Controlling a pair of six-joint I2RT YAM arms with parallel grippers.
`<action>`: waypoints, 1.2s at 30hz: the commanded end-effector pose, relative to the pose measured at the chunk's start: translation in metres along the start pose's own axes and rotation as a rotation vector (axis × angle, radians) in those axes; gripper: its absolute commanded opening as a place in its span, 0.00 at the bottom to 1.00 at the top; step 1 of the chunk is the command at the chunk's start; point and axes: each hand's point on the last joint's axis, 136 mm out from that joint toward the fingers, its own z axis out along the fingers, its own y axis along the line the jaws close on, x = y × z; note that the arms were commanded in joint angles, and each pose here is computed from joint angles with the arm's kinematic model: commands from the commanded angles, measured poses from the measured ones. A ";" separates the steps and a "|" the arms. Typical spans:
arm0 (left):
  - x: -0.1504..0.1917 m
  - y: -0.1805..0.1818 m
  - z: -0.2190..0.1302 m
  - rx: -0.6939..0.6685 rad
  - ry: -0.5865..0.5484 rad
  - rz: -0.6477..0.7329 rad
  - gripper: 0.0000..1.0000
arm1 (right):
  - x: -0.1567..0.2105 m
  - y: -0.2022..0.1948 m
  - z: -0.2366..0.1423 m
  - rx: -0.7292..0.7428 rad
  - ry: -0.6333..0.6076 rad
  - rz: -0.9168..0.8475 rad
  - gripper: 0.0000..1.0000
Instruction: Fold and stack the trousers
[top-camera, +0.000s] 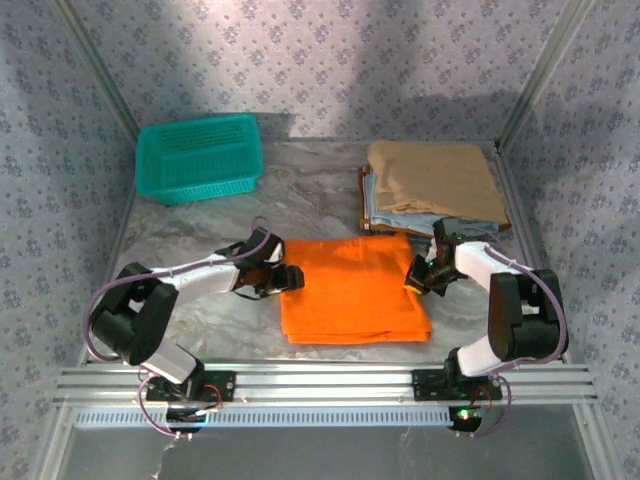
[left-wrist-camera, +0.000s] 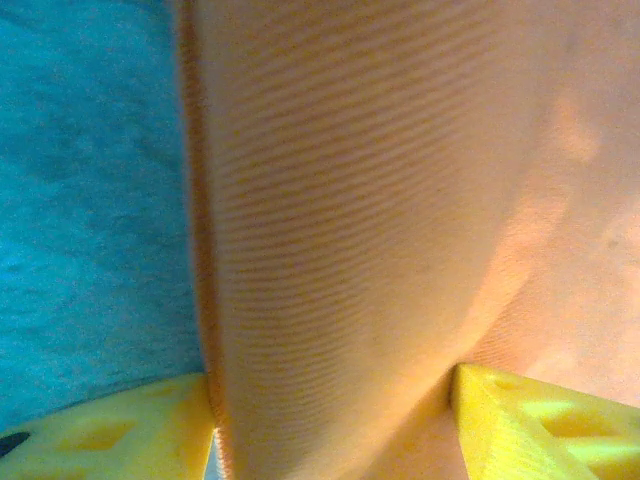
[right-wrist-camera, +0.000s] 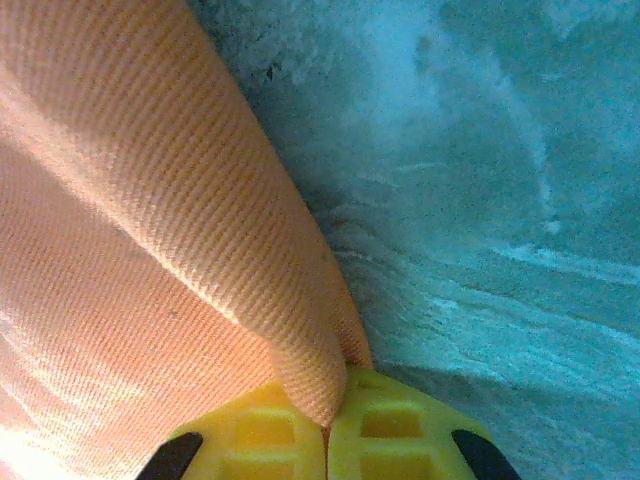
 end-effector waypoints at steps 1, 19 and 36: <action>0.014 -0.047 0.010 0.204 0.053 0.057 0.62 | 0.011 -0.013 0.013 0.054 0.047 -0.009 0.04; 0.013 -0.057 -0.013 0.156 0.005 0.090 0.00 | 0.025 0.013 -0.010 -0.019 0.026 -0.058 0.00; -0.004 -0.099 -0.150 0.189 -0.239 0.198 0.00 | 0.029 0.086 -0.127 -0.071 -0.239 -0.215 0.00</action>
